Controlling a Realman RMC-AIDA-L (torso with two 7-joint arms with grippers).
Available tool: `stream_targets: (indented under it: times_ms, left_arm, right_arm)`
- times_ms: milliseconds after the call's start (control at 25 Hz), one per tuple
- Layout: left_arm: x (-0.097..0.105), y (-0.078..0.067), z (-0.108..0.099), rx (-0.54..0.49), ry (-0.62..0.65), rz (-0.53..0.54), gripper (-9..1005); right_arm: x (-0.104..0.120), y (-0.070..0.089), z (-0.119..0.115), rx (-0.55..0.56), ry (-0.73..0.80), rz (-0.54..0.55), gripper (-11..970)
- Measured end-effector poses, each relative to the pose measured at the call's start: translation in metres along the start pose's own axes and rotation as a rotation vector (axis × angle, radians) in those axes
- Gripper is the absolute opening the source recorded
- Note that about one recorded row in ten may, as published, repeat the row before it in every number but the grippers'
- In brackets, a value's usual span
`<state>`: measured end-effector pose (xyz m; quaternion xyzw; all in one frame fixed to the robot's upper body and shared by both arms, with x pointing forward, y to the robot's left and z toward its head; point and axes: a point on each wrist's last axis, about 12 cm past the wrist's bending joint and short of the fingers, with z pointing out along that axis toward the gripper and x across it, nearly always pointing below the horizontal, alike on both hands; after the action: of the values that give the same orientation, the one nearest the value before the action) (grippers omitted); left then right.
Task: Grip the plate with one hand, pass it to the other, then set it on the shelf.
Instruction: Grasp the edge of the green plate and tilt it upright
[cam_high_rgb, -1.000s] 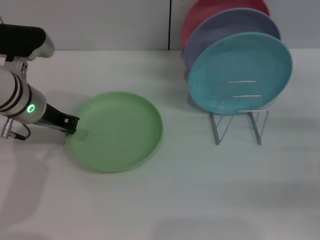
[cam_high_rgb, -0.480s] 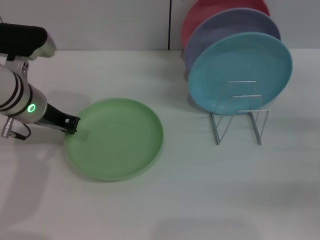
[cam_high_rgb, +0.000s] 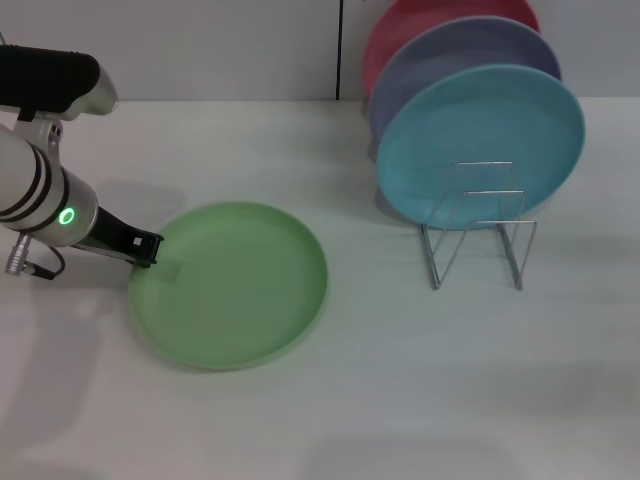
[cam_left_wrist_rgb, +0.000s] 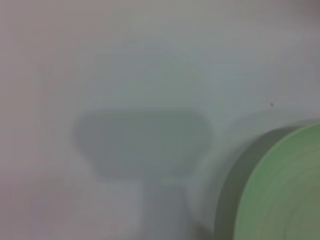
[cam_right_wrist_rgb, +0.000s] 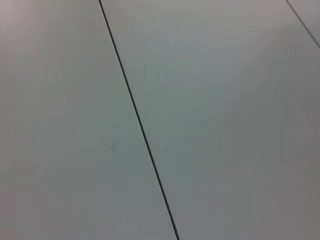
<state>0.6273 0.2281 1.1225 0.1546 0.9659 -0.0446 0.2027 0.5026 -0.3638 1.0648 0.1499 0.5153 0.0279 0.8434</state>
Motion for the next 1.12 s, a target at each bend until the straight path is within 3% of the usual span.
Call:
stream_targets:
  times_ms: [360, 600, 920, 1120]
  left_arm:
    - [0.001, 0.002, 0.000, -0.004, -0.012, 0.025, 46]
    - [0.007, 0.011, -0.009, 0.001, -0.056, 0.010, 44]
    - [0.025, 0.032, -0.015, 0.128, -0.145, -0.062, 40]
    - [0.048, 0.049, -0.016, 0.219, -0.280, -0.127, 30]
  right_arm:
    - [0.000, 0.000, 0.000, -0.001, 0.000, 0.000, 704]
    - [0.000, 0.000, 0.001, -0.001, 0.002, 0.000, 704]
    - [0.001, 0.002, 0.004, -0.002, 0.006, 0.003, 704]
    - [0.002, 0.003, 0.006, -0.007, 0.005, 0.004, 705]
